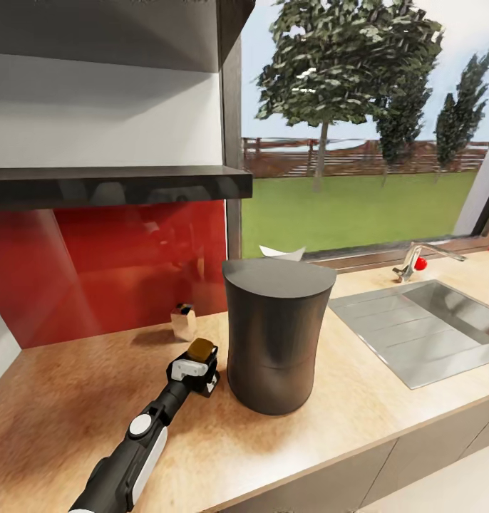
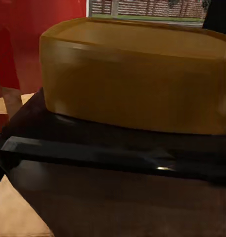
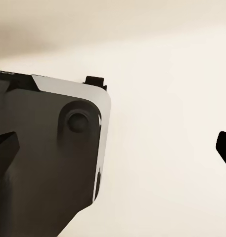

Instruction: Set up a coffee station on the kitchen countertop: keep the coffee maker on the countertop, move the bottle of coffee from the kitchen shelf to the counter next to the coffee maker, place a paper coffee filter on top of the coffee maker, put the saucer next to the coffee maker with the coffee cup on the saucer, and place the electric kettle next to the coffee maker.

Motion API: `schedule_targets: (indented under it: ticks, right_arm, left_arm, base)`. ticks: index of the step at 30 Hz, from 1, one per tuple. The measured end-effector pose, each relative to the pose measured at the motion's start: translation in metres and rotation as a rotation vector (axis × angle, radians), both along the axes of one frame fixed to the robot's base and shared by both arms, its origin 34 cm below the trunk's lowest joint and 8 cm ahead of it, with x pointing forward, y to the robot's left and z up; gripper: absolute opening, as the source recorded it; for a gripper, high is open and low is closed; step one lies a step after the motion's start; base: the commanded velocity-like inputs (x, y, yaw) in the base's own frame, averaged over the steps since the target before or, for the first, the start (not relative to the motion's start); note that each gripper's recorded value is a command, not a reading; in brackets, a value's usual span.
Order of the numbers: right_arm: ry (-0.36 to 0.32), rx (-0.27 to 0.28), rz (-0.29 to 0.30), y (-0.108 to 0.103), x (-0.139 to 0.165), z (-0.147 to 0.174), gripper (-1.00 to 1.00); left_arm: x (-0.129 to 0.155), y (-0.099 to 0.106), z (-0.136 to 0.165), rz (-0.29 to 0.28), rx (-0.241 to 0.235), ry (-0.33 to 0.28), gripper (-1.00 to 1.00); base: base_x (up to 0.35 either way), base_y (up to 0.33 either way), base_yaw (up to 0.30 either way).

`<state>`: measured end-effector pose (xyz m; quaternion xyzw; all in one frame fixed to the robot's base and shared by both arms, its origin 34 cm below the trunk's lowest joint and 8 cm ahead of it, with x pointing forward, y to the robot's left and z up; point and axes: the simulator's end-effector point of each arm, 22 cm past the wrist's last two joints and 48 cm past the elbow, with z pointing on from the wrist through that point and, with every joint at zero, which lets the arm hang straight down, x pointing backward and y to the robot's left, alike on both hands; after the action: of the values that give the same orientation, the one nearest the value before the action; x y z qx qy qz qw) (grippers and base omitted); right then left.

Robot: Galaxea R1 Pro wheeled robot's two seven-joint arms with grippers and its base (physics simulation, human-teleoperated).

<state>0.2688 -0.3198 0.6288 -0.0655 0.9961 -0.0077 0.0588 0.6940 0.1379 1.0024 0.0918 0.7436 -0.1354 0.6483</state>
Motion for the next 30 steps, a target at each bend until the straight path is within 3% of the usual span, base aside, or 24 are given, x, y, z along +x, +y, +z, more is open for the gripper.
schedule_targets:
  ticks: [30]
  right_arm:
    - [-0.002,0.001,-0.001,0.0007,0.0009,0.0,1.0]
  left_arm:
    - [0.0002,0.0007,-0.0004,0.0,0.003,0.0,1.0]
  base:
    - [-0.322,0.0,0.0]
